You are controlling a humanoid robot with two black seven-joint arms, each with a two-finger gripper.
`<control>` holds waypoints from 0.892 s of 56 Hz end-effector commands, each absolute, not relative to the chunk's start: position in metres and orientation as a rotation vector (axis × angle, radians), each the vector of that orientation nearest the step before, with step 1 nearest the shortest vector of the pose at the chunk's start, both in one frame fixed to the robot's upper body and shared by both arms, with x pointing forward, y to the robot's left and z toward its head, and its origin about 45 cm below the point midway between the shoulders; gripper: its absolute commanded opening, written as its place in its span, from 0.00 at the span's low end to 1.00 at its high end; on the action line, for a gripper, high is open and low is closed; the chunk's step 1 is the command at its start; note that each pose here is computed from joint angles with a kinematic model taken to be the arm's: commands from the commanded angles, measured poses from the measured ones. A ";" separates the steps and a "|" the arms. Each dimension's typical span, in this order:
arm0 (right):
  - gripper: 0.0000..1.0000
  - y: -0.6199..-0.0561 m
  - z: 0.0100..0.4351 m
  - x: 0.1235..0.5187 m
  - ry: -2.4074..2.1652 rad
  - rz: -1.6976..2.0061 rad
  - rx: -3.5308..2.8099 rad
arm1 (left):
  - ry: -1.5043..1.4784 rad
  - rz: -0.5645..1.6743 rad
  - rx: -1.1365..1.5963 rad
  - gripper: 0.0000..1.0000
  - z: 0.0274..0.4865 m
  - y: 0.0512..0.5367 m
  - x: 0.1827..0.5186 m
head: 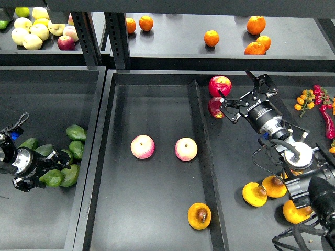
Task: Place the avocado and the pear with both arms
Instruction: 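Open the left gripper and raise it out of the bin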
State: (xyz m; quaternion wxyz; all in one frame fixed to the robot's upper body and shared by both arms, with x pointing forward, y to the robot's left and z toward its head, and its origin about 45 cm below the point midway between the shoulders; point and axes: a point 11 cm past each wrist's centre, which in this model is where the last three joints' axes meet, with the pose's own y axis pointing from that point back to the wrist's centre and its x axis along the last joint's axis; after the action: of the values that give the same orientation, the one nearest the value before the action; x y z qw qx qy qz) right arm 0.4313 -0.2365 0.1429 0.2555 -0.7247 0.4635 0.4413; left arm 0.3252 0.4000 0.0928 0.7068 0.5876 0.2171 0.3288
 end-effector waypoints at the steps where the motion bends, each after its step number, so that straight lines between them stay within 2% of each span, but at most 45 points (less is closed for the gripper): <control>1: 1.00 -0.236 0.143 0.431 1.258 1.198 -1.968 | 0.471 0.808 1.193 0.99 0.114 0.396 0.348; 13: 1.00 -0.236 0.143 0.431 1.258 1.200 -1.969 | 0.460 0.908 0.974 0.97 0.149 0.381 0.381; 24: 0.99 -0.230 0.139 0.427 1.227 1.269 -2.025 | 0.544 0.897 0.617 0.96 0.172 0.323 0.405; 45: 1.00 -0.229 0.139 0.427 1.223 1.274 -2.030 | 0.791 0.788 -0.170 0.96 0.191 0.199 0.410; 50: 1.00 -0.230 0.139 0.428 1.223 1.273 -2.028 | 0.839 0.796 -0.310 0.97 0.193 0.191 0.408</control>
State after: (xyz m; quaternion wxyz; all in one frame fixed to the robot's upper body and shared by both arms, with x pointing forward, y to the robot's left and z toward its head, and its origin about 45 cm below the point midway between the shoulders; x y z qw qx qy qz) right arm 0.4274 -0.2293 0.1390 0.2235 -0.7354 0.4427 0.4618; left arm 0.4099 0.2071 0.1887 0.8481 -0.0543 0.3675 0.3779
